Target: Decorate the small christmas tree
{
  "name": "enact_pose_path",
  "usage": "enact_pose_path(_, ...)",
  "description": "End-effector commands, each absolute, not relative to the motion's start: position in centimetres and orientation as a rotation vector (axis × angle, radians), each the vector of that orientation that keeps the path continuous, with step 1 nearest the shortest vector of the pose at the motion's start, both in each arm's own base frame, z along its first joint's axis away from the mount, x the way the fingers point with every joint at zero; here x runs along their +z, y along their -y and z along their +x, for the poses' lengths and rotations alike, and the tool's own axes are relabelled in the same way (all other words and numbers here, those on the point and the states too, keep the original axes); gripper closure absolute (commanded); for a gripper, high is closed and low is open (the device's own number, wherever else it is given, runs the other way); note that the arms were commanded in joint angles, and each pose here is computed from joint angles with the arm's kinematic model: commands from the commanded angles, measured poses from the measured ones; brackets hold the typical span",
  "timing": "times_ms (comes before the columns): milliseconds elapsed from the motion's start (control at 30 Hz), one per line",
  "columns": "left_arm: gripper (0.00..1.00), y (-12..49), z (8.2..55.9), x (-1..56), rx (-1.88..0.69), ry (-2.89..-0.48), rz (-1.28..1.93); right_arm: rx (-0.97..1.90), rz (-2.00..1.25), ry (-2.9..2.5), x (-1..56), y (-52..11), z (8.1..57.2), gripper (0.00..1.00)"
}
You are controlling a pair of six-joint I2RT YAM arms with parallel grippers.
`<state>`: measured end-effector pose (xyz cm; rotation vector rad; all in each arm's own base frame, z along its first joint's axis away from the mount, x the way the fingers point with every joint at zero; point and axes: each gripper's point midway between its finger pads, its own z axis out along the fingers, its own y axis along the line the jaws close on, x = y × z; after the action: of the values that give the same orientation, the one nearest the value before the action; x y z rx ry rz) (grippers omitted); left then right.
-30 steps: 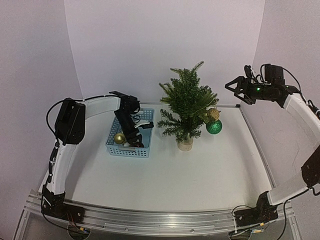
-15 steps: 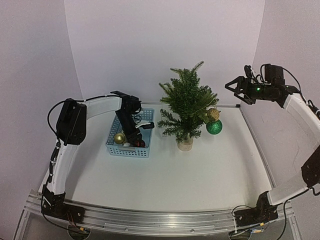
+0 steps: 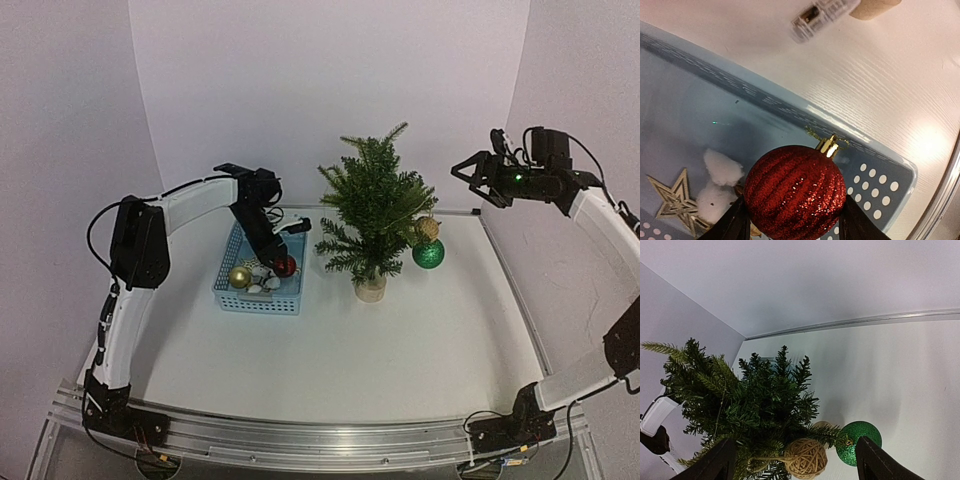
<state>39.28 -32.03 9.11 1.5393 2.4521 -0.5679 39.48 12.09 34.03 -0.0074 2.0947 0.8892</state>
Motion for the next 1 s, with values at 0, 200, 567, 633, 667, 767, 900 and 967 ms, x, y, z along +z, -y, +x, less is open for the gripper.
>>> enact_pose_path(0, 0.51, 31.7, 40.7, 18.6, -0.499, -2.234, 1.487, 0.884, -0.041, -2.011, 36.7, -12.0, 38.7, 0.18)
enact_pose_path(200, 0.51, 31.1, 40.1, 23.4, -0.445, -2.079, 1.501, 0.893, -0.044, -2.005, 36.9, -12.1, 38.7, 0.18)
enact_pose_path(567, 0.50, 32.4, 37.2, 29.8, -0.367, -1.868, 1.585, 0.903, -0.044, -1.993, 36.9, -12.2, 38.2, 0.18)
enact_pose_path(633, 0.50, 33.5, 36.0, 30.5, -0.377, -1.834, 1.608, 0.904, -0.042, -1.992, 36.9, -12.2, 38.2, 0.18)
enact_pose_path(667, 0.50, 34.1, 35.5, 30.9, -0.390, -1.815, 1.617, 0.903, -0.041, -1.991, 36.9, -12.1, 38.2, 0.18)
enact_pose_path(767, 0.50, 35.7, 34.5, 32.7, -0.456, -1.757, 1.597, 0.904, -0.042, -1.985, 37.1, -12.1, 38.1, 0.18)
enact_pose_path(900, 0.50, 37.0, 32.4, 32.0, -0.572, -1.757, 1.632, 0.896, -0.044, -1.981, 37.0, -12.1, 37.8, 0.18)
enact_pose_path(967, 0.50, 37.2, 31.7, 30.5, -0.620, -1.789, 1.650, 0.890, -0.044, -1.978, 37.0, -12.0, 37.6, 0.18)
